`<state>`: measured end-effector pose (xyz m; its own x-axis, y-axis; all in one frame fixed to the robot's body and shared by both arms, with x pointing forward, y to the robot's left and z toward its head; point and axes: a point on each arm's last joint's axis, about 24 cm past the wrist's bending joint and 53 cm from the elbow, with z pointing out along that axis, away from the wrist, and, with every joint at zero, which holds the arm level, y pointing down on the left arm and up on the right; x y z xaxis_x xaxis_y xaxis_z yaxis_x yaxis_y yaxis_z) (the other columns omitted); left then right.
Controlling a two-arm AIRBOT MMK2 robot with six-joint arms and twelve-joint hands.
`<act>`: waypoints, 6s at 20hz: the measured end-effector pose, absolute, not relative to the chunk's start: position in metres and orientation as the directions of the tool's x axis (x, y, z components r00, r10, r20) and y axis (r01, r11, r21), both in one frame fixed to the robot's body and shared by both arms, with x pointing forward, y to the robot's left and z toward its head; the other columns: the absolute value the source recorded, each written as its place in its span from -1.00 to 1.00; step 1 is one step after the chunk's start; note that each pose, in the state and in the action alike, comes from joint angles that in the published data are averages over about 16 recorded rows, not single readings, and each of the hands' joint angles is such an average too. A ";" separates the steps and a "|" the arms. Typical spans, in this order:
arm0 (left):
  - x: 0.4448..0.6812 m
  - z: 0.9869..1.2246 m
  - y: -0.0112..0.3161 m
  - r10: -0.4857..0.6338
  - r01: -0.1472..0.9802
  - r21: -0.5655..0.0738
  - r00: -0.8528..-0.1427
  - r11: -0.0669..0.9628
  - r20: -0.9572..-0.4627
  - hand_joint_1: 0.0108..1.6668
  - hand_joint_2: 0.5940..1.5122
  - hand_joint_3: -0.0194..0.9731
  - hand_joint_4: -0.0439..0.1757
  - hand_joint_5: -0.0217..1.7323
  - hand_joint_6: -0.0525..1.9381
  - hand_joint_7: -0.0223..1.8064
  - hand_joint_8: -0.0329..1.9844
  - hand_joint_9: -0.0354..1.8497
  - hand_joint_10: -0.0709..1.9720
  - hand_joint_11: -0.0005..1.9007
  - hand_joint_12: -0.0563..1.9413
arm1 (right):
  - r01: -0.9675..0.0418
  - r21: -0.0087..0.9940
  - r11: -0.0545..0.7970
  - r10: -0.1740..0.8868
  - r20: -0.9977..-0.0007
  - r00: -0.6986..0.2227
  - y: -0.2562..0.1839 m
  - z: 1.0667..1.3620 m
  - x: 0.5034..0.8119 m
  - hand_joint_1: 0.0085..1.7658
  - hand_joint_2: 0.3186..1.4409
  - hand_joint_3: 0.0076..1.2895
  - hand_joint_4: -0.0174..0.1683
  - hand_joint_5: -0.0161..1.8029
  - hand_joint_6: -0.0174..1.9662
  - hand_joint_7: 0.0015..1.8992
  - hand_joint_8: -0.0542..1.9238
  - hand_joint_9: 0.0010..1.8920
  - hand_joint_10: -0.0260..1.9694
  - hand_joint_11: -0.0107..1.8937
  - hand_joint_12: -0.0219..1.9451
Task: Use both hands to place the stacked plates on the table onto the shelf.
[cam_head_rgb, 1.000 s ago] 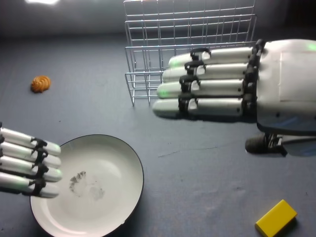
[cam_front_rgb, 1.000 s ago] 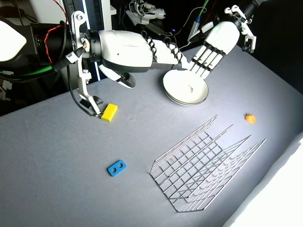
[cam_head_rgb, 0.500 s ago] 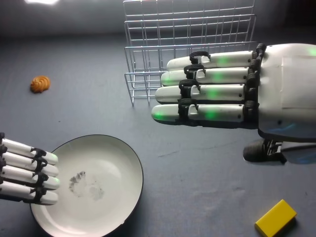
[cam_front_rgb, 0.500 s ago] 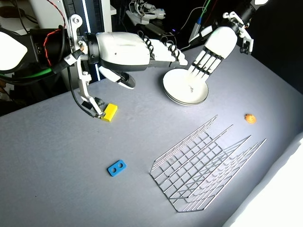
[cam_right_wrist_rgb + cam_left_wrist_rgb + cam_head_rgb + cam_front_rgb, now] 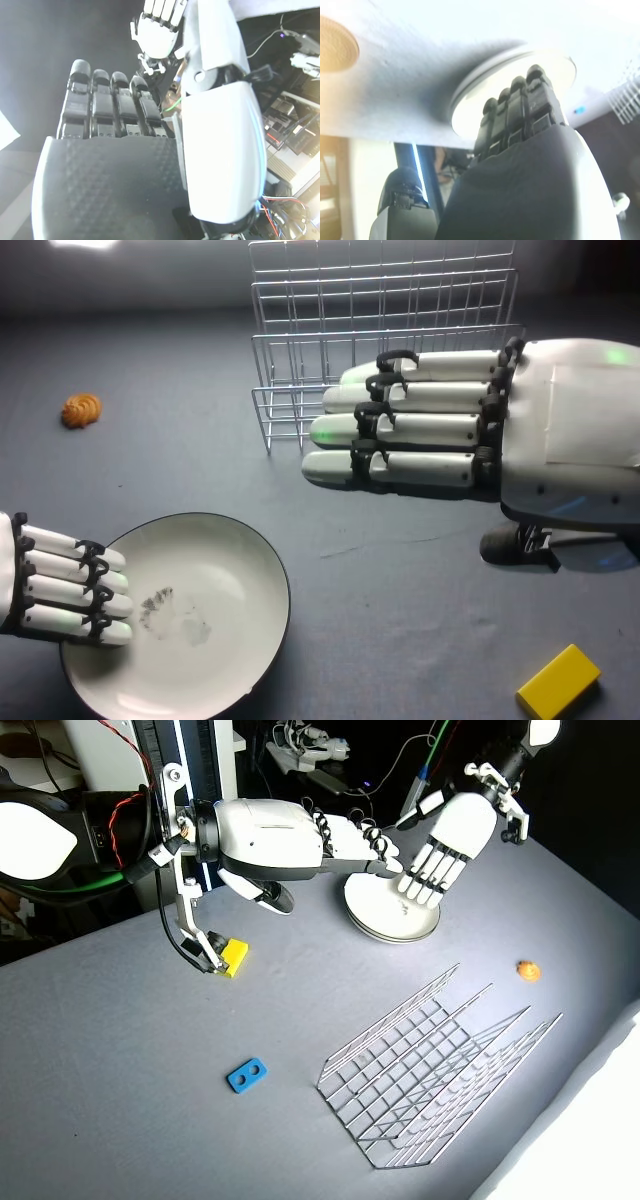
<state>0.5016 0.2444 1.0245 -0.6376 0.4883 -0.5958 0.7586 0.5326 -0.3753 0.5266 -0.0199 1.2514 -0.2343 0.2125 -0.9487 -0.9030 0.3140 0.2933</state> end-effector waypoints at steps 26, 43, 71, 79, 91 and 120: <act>0.472 1.005 0.188 0.369 0.658 -0.484 -0.739 0.577 -0.564 -0.99 0.06 -0.96 -0.66 -0.97 -0.96 -0.98 -0.98 -0.95 -0.93 -0.98 -0.93 | -0.943 0.134 0.303 0.126 -0.987 -0.100 0.020 1.241 0.520 0.50 0.14 -0.98 -0.80 -0.93 -0.96 -0.96 -0.93 -0.98 -0.97 -0.97 -0.71; 0.469 1.007 0.165 0.320 0.632 -0.515 -0.757 0.579 -0.569 -0.99 0.05 -0.96 -0.61 -0.94 -0.95 -0.98 -0.98 -0.94 -0.92 -0.98 -0.93 | -0.936 0.109 0.334 -0.037 -0.991 -0.128 0.078 1.180 0.537 0.48 0.17 -0.99 -0.80 -0.85 -0.96 -0.90 -0.93 -0.92 -0.97 -0.97 -0.52; 0.562 1.084 0.221 0.182 0.633 -0.393 -0.650 0.667 -0.738 -0.99 0.07 -0.96 -0.59 -0.94 -0.93 -0.94 -0.95 -0.94 -0.92 -0.98 -0.93 | -0.942 0.112 0.318 0.032 -0.994 -0.108 0.106 1.197 0.549 0.28 0.20 -0.99 -0.69 -0.08 -0.15 -0.05 0.07 0.24 -0.89 -0.29 0.23; 0.602 1.130 0.260 0.110 0.600 -0.318 -0.567 0.734 -0.816 -0.99 0.07 -0.96 -0.58 -0.95 -0.93 -0.96 -0.95 -0.94 -0.92 -0.98 -0.93 | -0.927 0.154 0.343 0.125 -0.985 -0.117 0.085 1.242 0.564 0.30 0.22 -0.99 -0.63 -0.01 -0.04 -0.01 0.12 0.23 -0.89 -0.29 0.20; 0.615 1.154 0.284 0.121 0.611 -0.257 -0.507 0.749 -0.853 -0.99 0.06 -0.96 -0.59 -0.95 -0.93 -0.96 -0.95 -0.94 -0.92 -0.98 -0.93 | -0.852 0.394 0.345 0.373 -0.890 -0.260 0.033 1.329 0.606 0.32 0.23 -0.99 -0.57 0.00 0.09 -0.02 0.20 0.22 -0.89 -0.30 0.22; 0.508 1.082 0.234 0.517 0.879 -0.250 -0.446 0.405 -0.731 -0.99 0.13 -0.96 -0.59 -0.95 -0.93 -0.96 -0.95 -0.94 -0.92 -0.98 -0.93 | -0.493 0.832 0.254 0.689 -0.514 -0.511 -0.036 1.350 0.721 0.36 0.32 -0.99 -0.87 -0.02 0.00 -0.01 0.28 0.06 -0.47 -0.34 0.33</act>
